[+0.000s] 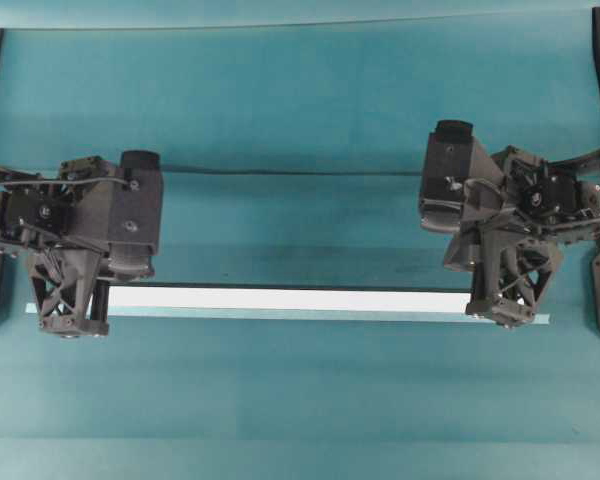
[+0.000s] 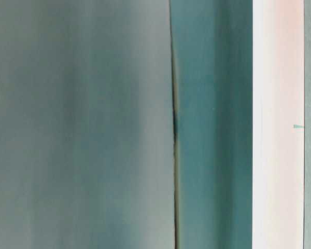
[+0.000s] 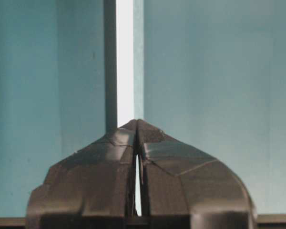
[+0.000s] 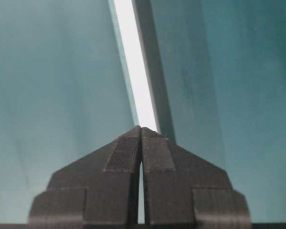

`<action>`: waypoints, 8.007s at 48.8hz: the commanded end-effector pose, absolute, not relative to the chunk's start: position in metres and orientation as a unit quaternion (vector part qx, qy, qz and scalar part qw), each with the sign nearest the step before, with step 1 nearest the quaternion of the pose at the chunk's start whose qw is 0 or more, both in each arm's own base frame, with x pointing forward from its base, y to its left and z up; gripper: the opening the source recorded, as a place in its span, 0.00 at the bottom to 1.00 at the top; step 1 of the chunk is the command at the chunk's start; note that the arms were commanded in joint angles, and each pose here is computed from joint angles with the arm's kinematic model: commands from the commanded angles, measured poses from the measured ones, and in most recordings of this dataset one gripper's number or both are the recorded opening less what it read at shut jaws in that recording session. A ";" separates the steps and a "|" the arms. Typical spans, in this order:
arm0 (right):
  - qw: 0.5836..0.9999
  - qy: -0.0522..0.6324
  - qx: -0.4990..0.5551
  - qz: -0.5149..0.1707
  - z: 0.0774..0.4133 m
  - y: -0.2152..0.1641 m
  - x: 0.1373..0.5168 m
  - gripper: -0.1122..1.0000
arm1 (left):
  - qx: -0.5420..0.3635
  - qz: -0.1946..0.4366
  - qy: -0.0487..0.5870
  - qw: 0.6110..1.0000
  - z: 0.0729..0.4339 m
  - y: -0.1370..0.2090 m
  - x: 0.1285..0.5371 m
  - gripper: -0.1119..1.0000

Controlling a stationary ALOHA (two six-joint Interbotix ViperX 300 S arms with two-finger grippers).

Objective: Lift a wooden board with both hands.
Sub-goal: 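Move both grippers down toward the two ends of the white board, then close both grippers on the white board near each end, then lift the board with both grippers and move it back, then lower the held board with both grippers toward the table front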

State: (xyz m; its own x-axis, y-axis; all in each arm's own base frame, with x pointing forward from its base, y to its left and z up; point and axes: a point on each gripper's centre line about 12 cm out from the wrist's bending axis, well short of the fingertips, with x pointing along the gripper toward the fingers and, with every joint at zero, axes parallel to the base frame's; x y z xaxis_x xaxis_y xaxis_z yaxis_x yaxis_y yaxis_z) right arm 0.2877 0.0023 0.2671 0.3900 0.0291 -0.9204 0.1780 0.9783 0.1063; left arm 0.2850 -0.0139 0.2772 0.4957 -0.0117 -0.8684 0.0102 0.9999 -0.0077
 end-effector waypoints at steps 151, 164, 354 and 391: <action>0.788 0.614 0.041 -0.016 0.101 0.012 0.307 0.56 | -0.001 -0.004 0.544 0.839 0.111 -0.011 0.299 0.49; 0.784 0.619 0.041 -0.016 0.103 0.011 0.310 0.29 | -0.002 -0.003 0.543 0.840 0.111 -0.010 0.299 0.25; 0.825 0.558 0.064 -0.062 0.450 -0.016 0.305 0.29 | 0.018 0.021 0.490 0.871 0.461 0.017 0.294 0.25; 0.825 0.557 0.067 -0.067 0.452 -0.020 0.304 0.29 | 0.017 0.021 0.494 0.869 0.461 0.017 0.292 0.25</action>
State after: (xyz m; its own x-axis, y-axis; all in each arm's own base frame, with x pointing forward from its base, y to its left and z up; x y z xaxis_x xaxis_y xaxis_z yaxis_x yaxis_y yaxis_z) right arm 0.2991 -0.0153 0.4484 0.3476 -0.0257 -0.9373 0.1529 0.9878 0.0296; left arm 0.2897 0.0187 0.4492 0.4648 0.0573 -0.8836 -0.0278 0.9984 0.0501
